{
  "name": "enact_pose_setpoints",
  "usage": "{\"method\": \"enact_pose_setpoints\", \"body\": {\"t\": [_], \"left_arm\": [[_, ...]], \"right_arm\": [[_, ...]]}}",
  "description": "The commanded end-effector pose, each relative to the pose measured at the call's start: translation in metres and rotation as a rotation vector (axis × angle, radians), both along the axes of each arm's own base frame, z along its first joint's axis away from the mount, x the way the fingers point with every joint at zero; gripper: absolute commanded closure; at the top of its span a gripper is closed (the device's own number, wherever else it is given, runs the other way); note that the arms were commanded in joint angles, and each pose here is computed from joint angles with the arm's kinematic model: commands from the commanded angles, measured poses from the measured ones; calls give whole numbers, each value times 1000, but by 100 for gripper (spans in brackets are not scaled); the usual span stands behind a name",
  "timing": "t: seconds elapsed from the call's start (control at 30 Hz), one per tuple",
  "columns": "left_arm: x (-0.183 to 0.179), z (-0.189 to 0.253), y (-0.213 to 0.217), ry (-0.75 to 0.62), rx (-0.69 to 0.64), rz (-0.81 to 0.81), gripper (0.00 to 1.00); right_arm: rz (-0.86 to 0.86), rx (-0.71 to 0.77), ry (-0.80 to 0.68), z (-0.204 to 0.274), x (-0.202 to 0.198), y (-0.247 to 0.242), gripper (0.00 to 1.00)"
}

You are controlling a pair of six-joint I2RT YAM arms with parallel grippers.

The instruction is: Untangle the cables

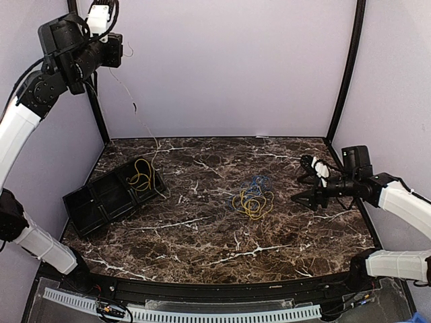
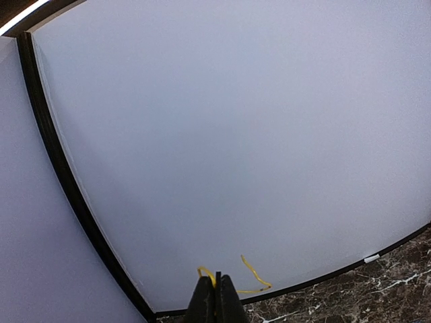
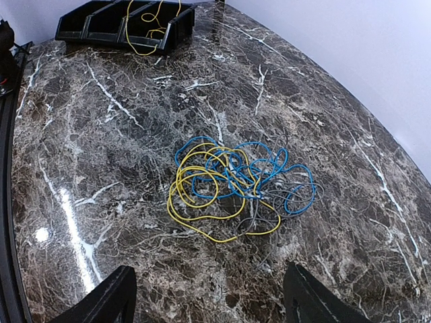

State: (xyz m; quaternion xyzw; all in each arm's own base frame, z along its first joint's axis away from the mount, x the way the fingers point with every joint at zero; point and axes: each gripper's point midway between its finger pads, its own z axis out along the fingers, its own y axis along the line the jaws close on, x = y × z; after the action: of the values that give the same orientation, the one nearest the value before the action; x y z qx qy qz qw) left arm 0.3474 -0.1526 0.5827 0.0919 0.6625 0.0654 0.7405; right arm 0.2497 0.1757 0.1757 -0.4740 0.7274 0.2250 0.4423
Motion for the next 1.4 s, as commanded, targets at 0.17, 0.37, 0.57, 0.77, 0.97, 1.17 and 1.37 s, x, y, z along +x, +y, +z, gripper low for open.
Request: {"method": "enact_pose_setpoints", "body": {"t": [0.17, 0.37, 0.57, 0.77, 0.97, 1.17, 1.37], "left_arm": [[6, 6, 13, -36, 9, 59, 100], [2, 23, 11, -65, -34, 21, 100], [0, 32, 9, -80, -54, 3, 100], [-4, 37, 13, -91, -61, 5, 100], [-8, 40, 17, -99, -67, 10, 100], [-15, 49, 14, -118, -107, -37, 100], [-13, 48, 15, -117, -89, -17, 100]], "right_arm": [[5, 3, -36, 4, 4, 0, 24], [6, 1, -33, 3, 4, 0, 24], [4, -3, -32, 2, 5, -1, 24], [8, -6, -14, -2, 5, 0, 24], [8, -7, -11, -3, 6, 0, 24], [9, -10, -10, -4, 6, 0, 24], [8, -11, -11, -4, 6, 0, 24]]}}
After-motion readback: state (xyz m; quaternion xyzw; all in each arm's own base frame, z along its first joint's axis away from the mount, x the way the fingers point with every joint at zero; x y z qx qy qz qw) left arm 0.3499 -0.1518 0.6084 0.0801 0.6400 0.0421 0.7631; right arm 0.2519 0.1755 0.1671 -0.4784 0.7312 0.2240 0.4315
